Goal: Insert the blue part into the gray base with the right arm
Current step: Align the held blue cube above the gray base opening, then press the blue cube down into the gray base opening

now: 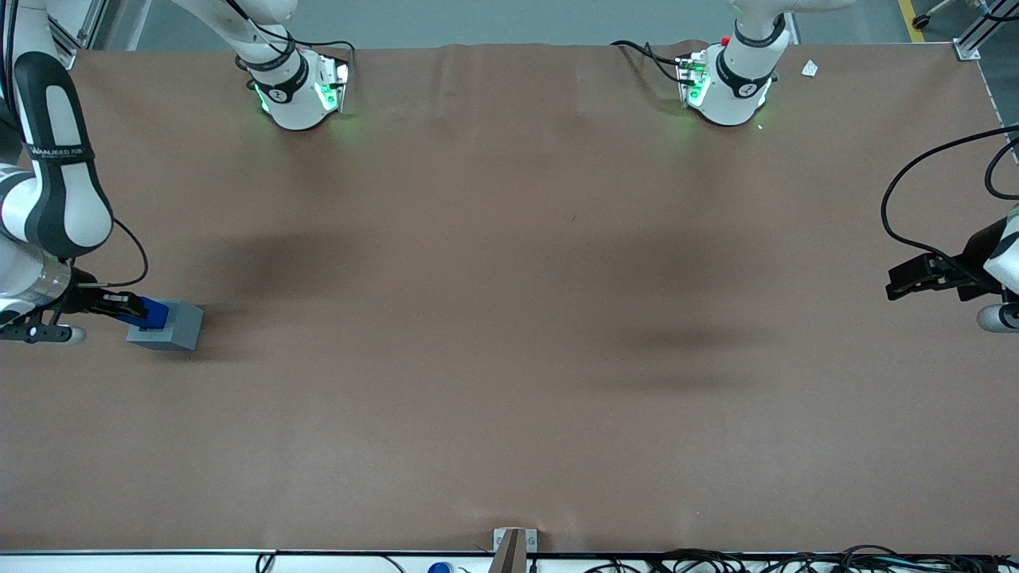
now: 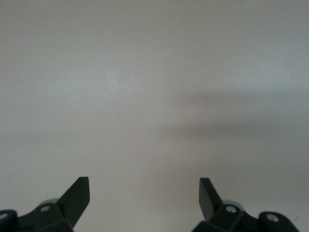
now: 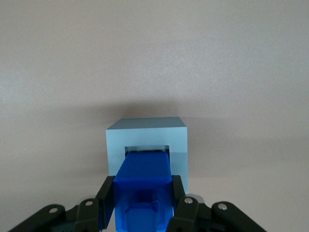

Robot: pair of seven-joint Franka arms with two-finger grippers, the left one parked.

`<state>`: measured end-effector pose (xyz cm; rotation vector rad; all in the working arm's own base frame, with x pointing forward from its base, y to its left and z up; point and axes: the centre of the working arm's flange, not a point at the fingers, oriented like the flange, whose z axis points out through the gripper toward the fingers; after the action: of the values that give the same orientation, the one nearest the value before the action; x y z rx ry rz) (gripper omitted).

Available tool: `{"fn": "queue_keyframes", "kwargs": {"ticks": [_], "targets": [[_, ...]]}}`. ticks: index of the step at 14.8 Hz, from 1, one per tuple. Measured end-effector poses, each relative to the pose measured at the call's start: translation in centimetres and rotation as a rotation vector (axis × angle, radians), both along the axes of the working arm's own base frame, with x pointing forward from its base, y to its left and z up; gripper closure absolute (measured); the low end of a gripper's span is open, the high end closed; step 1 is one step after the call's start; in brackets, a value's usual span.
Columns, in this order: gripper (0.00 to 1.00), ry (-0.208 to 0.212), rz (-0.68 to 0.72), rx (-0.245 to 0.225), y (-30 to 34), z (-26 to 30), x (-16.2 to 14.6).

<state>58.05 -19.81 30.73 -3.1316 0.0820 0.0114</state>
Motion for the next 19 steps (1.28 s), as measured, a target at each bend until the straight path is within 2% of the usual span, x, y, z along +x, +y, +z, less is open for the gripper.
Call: {"fn": "queue_keyframes", "kwargs": {"ticks": [11,19], "targets": [[0.49,0.0,0.01,0.0,0.0,-0.02,0.02],[0.49,-0.015,0.02,-0.005,0.11,-0.31,0.3]]}}
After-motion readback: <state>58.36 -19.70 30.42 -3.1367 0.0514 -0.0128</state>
